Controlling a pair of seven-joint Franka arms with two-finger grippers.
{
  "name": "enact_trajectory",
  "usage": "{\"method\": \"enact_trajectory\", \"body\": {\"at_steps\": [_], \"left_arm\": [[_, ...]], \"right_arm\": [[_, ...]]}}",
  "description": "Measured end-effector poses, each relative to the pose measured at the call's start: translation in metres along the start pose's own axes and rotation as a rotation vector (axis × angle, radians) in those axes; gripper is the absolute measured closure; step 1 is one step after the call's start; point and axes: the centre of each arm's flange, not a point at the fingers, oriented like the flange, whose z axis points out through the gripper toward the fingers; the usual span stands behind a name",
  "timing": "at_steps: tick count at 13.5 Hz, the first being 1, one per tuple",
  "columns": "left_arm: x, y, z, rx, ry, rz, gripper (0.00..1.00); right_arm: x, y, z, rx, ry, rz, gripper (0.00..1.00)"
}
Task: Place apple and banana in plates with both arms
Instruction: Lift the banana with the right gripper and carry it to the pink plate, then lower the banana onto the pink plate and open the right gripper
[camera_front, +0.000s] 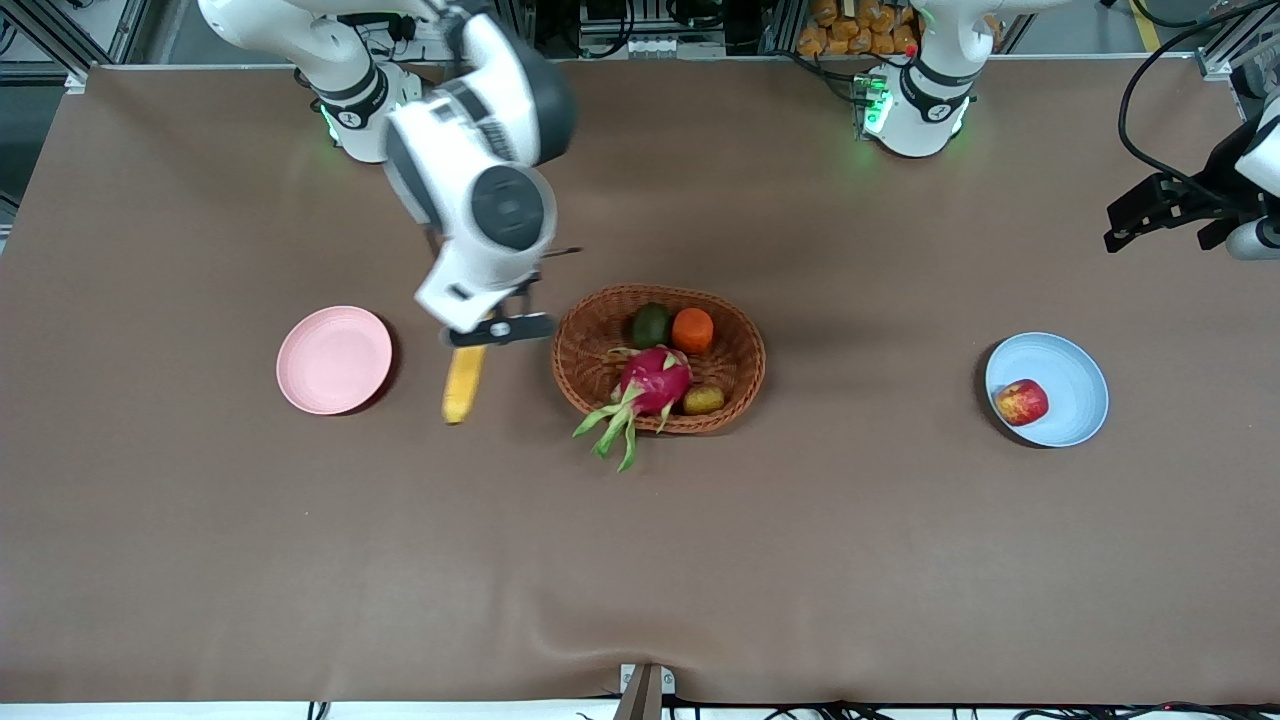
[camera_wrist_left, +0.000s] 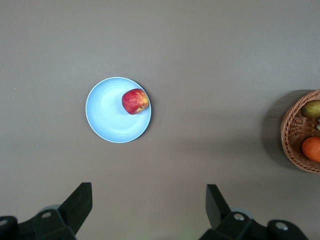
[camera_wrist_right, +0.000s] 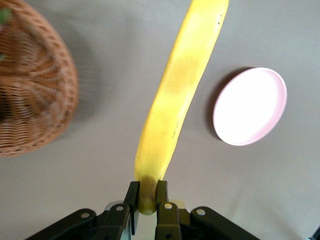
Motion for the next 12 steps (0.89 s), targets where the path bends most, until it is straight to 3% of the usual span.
{"method": "enact_trajectory", "body": {"at_steps": [4,8,12], "left_arm": [[0.000,0.001,0.001,0.000,-0.001,0.002,0.00],[0.000,0.002,0.000,0.000,0.000,0.003,0.00],[0.000,0.002,0.000,0.000,0.000,0.004,0.00]], "right_arm": [[0.004,0.093,0.036,0.036,-0.077,0.019,0.82],[-0.003,0.192,0.099,0.126,-0.069,-0.013,0.82],[-0.010,0.221,0.171,0.165,-0.083,-0.061,0.82]]}}
